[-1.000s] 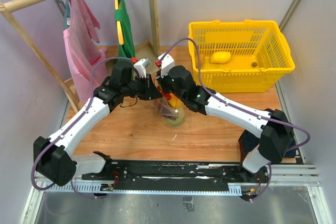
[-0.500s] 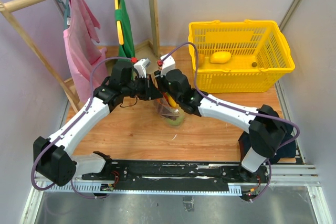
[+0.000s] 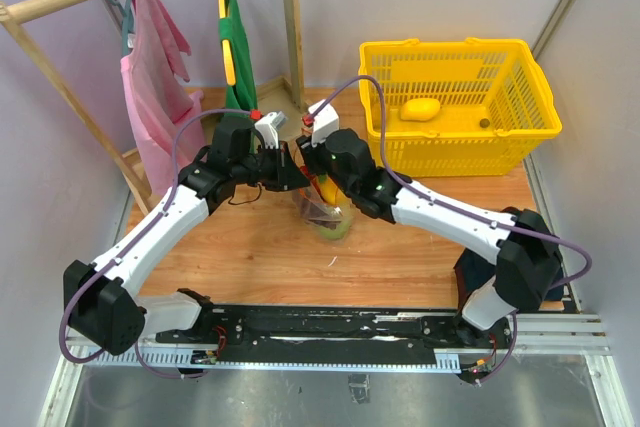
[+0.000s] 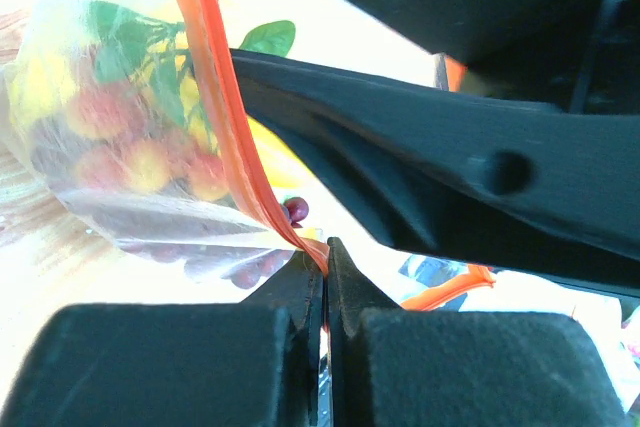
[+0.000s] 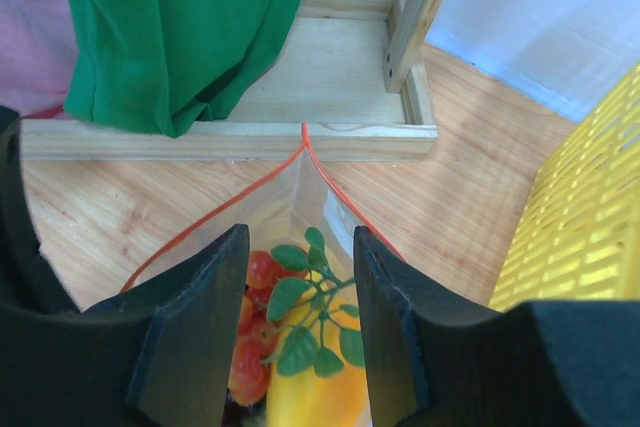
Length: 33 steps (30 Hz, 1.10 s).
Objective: Place the food in the zip-top bag and seal the zipper
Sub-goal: Place the fake fruit in the zipper food storage bag, then move the bin to the center of the board.
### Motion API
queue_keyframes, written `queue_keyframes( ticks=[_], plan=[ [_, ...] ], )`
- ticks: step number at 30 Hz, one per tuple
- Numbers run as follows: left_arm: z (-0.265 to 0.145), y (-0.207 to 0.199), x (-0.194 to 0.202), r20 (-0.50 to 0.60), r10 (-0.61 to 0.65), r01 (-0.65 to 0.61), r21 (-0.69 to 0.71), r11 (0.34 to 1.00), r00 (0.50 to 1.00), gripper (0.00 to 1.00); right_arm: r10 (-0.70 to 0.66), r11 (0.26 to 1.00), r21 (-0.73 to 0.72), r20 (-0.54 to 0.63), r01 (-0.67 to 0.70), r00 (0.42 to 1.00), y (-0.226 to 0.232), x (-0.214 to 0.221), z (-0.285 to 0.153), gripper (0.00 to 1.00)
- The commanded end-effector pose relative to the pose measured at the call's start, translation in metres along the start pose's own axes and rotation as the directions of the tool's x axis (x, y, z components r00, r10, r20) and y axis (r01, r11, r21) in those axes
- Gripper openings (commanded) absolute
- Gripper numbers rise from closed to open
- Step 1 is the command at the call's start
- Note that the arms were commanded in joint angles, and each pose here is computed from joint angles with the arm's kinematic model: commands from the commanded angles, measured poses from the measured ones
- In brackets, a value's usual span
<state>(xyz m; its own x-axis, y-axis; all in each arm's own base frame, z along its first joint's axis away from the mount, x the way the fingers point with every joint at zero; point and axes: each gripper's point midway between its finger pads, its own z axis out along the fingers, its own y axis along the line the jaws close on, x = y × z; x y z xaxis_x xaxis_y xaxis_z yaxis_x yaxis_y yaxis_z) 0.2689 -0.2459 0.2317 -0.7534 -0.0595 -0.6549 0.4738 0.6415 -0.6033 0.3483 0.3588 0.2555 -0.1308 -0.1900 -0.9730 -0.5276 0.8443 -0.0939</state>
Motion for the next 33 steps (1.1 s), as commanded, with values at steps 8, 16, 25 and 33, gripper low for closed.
queue_keyframes(
  ticks=[8,16,25,33],
  plan=[
    [-0.007,-0.012,-0.011,0.046,0.029,-0.031,0.043,0.999,0.999,0.0,-0.152,0.987,0.061,0.008,0.151,0.988,-0.057,-0.043,-0.032,0.53],
    [-0.006,-0.01,-0.01,0.043,0.024,-0.026,0.041,0.999,0.999,0.0,-0.123,0.976,0.175,-0.066,0.133,0.99,-0.142,-0.044,-0.035,0.62],
    [-0.007,-0.011,-0.013,0.05,0.025,-0.027,0.043,0.999,0.998,0.0,0.062,0.948,0.317,-0.13,-0.018,0.99,-0.243,-0.016,-0.022,0.72],
    [-0.007,-0.009,-0.013,0.048,0.023,-0.025,0.04,0.999,0.999,0.0,0.272,0.916,0.351,-0.188,-0.194,0.944,-0.286,0.047,0.026,0.76]
  ],
)
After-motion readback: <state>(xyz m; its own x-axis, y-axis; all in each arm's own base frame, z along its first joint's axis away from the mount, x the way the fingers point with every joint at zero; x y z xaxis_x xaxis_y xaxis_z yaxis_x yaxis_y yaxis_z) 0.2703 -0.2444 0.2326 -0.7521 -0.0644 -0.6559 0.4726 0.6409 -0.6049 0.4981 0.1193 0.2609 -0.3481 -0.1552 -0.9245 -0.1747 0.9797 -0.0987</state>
